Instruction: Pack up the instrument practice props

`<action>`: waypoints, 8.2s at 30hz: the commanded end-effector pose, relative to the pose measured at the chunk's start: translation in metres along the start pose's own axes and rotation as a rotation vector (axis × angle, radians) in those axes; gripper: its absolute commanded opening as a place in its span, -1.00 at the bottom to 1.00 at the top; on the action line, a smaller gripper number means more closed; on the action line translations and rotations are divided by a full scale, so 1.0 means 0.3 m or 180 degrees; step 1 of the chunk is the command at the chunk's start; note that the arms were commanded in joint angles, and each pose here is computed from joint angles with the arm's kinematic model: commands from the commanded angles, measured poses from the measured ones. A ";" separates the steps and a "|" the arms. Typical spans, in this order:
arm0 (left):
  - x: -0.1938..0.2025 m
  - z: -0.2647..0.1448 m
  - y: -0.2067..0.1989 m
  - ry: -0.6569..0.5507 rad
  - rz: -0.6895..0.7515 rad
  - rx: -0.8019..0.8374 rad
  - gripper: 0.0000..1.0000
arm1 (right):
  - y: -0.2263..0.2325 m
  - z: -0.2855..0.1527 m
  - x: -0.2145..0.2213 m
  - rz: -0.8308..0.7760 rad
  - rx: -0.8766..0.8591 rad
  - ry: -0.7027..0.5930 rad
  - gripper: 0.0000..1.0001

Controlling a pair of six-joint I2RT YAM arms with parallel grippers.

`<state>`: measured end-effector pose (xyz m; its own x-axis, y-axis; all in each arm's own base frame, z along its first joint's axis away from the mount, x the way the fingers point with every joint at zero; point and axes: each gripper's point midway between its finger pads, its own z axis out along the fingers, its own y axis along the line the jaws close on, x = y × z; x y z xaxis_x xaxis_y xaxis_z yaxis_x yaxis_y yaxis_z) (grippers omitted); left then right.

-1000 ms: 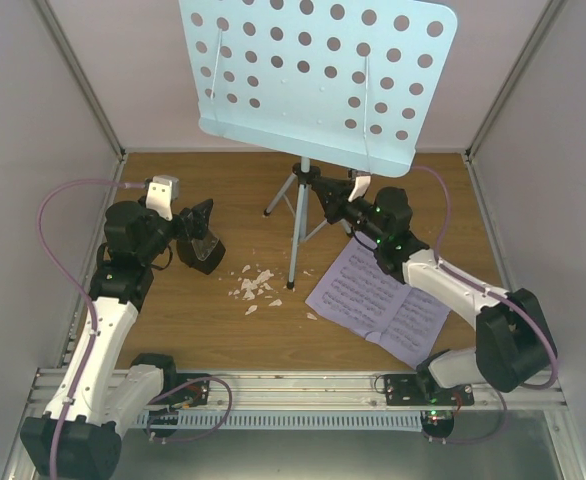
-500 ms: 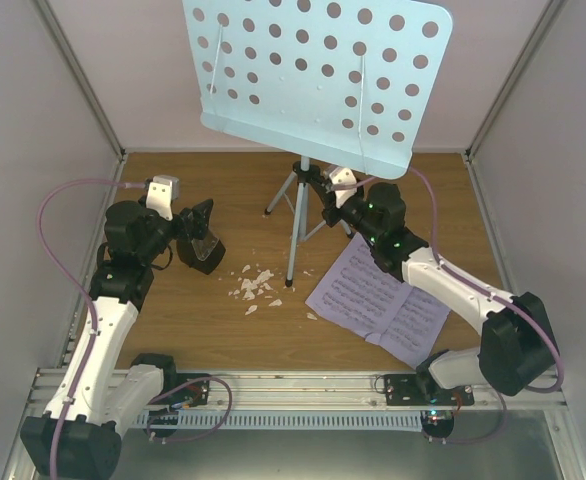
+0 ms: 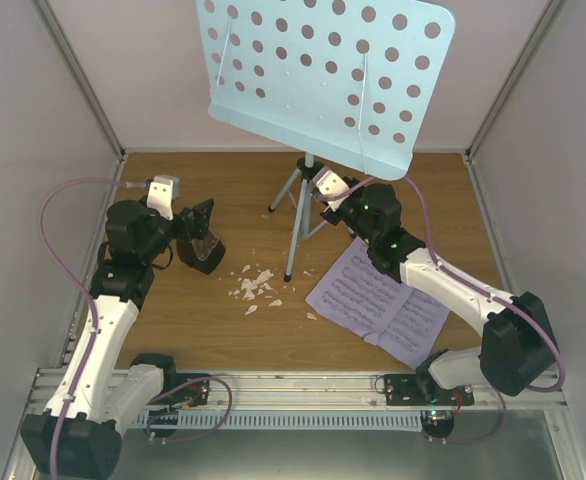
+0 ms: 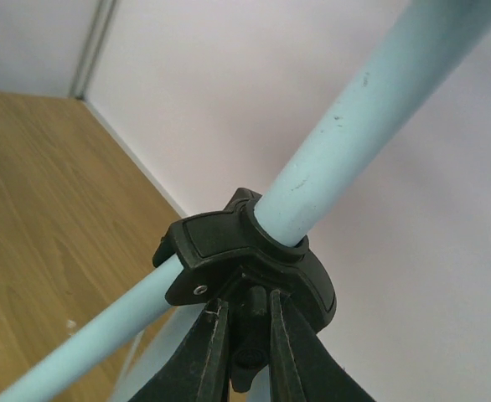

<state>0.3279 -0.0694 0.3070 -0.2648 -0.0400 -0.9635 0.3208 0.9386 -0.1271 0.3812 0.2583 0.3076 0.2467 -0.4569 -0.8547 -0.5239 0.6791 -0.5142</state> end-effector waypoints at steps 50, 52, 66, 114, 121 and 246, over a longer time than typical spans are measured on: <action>-0.002 0.012 -0.011 -0.0035 0.0062 0.0041 0.96 | -0.027 -0.304 0.090 0.4365 -0.0237 -0.0786 0.73; -0.004 0.011 -0.011 -0.0038 0.0063 0.0041 0.96 | -0.024 -0.258 0.095 0.4887 -0.0290 -0.0555 0.76; -0.017 -0.004 -0.026 -0.0087 0.0065 0.0092 0.96 | -0.070 -0.104 0.001 0.6756 -0.0694 -0.0343 0.60; -0.022 -0.009 -0.051 -0.0109 0.0079 0.0168 0.96 | -0.178 -0.012 0.072 0.5362 0.0346 -0.0157 -0.99; -0.018 -0.005 -0.052 -0.0095 0.0076 0.0171 0.96 | -0.160 -0.015 0.085 0.4161 0.0463 -0.0004 -0.99; -0.286 0.324 -0.677 -0.1084 0.0443 0.1799 -1.00 | -0.080 0.039 -0.363 0.1812 -0.2688 -0.1252 -0.99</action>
<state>0.3831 -0.3113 0.2350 -0.2848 0.1576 -0.9455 0.8005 0.5817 -0.1441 0.4049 0.2840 0.4118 -0.0091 0.1376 -0.9904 -0.9897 0.1400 0.0285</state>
